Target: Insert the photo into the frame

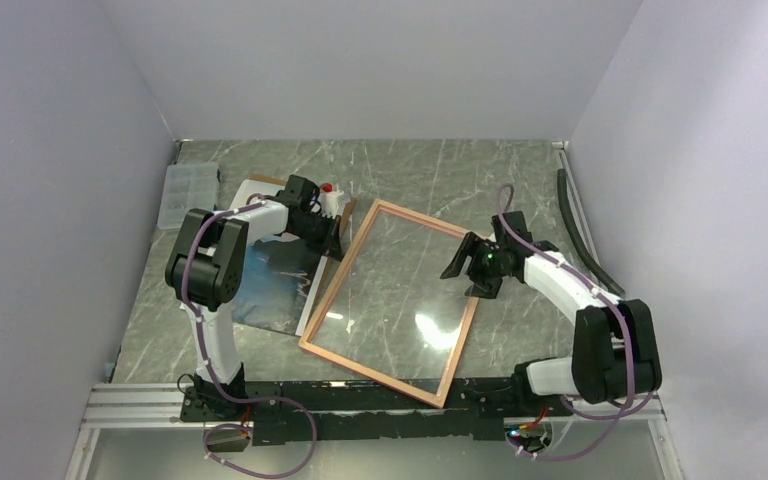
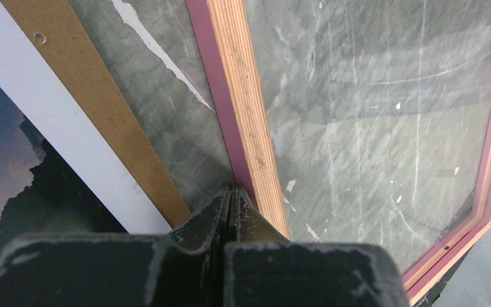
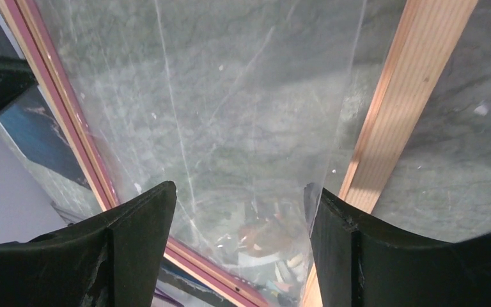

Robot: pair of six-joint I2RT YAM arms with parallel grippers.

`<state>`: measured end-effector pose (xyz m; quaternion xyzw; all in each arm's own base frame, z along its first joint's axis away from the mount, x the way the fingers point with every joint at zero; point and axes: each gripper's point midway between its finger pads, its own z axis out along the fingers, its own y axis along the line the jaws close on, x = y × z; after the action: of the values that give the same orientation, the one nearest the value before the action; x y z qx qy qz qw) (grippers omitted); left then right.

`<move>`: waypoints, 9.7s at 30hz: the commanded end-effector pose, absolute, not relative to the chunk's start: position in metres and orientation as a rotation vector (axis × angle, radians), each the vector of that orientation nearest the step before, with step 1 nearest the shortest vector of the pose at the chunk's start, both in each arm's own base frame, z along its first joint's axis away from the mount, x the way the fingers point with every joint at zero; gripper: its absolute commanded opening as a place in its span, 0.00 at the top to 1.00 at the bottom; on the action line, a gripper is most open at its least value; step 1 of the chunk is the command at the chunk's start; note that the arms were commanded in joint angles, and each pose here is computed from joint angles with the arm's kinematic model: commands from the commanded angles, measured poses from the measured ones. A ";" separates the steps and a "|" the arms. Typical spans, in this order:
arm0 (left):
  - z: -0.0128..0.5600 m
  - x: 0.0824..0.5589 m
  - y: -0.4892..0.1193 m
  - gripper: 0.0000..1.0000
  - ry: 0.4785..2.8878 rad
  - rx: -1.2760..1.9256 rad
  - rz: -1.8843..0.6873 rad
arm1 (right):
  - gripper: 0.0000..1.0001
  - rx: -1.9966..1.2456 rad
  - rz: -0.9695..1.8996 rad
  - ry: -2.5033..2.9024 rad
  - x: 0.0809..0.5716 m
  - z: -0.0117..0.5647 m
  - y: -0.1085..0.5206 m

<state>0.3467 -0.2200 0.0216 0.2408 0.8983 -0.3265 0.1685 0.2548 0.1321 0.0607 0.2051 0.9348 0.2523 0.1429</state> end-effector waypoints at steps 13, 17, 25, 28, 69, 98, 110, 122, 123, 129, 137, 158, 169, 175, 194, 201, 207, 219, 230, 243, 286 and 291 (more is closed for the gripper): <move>0.044 0.334 -0.229 0.97 2.503 0.705 -0.995 | 0.21 0.519 0.695 2.784 0.216 0.069 0.143; 0.046 0.334 -0.229 0.97 2.501 0.703 -0.997 | 0.19 0.472 0.544 2.791 0.217 0.078 0.130; 0.048 0.335 -0.230 0.97 2.494 0.703 -1.006 | 0.18 0.461 0.487 2.827 0.207 0.070 0.123; 0.048 0.335 -0.230 0.97 2.495 0.702 -1.008 | 0.18 0.455 0.508 2.834 0.207 0.067 0.127; 0.044 0.334 -0.230 0.97 2.500 0.700 -1.010 | 0.20 0.494 0.568 2.873 0.201 0.036 0.135; 0.028 0.331 -0.231 0.97 2.524 0.702 -1.026 | 0.25 0.512 0.879 2.696 0.236 0.044 0.173; 0.027 0.325 -0.235 0.97 2.528 0.724 -1.035 | 0.29 0.478 0.878 2.622 0.259 0.048 0.176; 0.030 0.324 -0.238 0.97 2.523 0.729 -1.039 | 0.29 0.399 0.569 2.646 0.293 0.045 0.149; 0.030 0.324 -0.238 0.97 2.522 0.729 -1.037 | 0.29 0.407 0.557 2.657 0.295 0.042 0.147; 0.033 0.322 -0.237 0.97 2.517 0.738 -1.035 | 0.29 0.414 0.514 2.679 0.312 0.035 0.141; 0.032 0.322 -0.236 0.97 2.517 0.739 -1.032 | 0.31 0.398 0.489 2.703 0.325 0.027 0.143; 0.016 0.320 -0.233 0.97 2.538 0.751 -1.012 | 0.35 0.531 0.805 2.641 0.335 0.025 0.173; 0.034 0.332 -0.226 0.97 2.522 0.708 -1.011 | 0.23 0.334 0.792 2.502 0.354 0.127 0.170; 0.047 0.343 -0.215 0.97 2.502 0.682 -0.991 | 0.13 0.409 0.611 2.486 0.342 0.145 0.123; 0.045 0.327 -0.217 0.97 2.504 0.693 -1.048 | 0.00 0.705 0.651 2.613 0.305 0.059 0.094; 0.037 0.336 -0.221 0.97 2.510 0.685 -1.031 | 0.04 0.684 0.787 2.511 0.372 0.081 0.109; 0.036 0.339 -0.221 0.97 2.508 0.682 -1.023 | 0.09 0.709 0.603 2.497 0.401 0.092 0.088; 0.036 0.355 -0.219 0.97 2.508 0.660 -0.969 | 0.34 0.442 0.411 2.485 0.423 0.106 0.157; 0.036 0.352 -0.217 0.97 2.513 0.651 -0.963 | 0.46 0.345 0.413 2.564 0.459 0.064 0.214; 0.040 0.351 -0.217 0.97 2.502 0.652 -0.965 | 0.48 0.299 0.361 2.618 0.463 0.038 0.234; 0.061 0.377 -0.239 0.97 2.472 0.543 -1.003 | 0.38 0.123 0.397 2.569 0.478 0.089 0.287; 0.095 0.394 -0.203 0.92 2.434 0.511 -0.929 | 0.18 0.169 0.432 2.506 0.450 0.132 0.255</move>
<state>0.3729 -0.2255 0.0444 0.1862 0.9009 -0.3446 0.1869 0.4590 0.2752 0.0529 0.0519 0.9631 0.1232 0.2337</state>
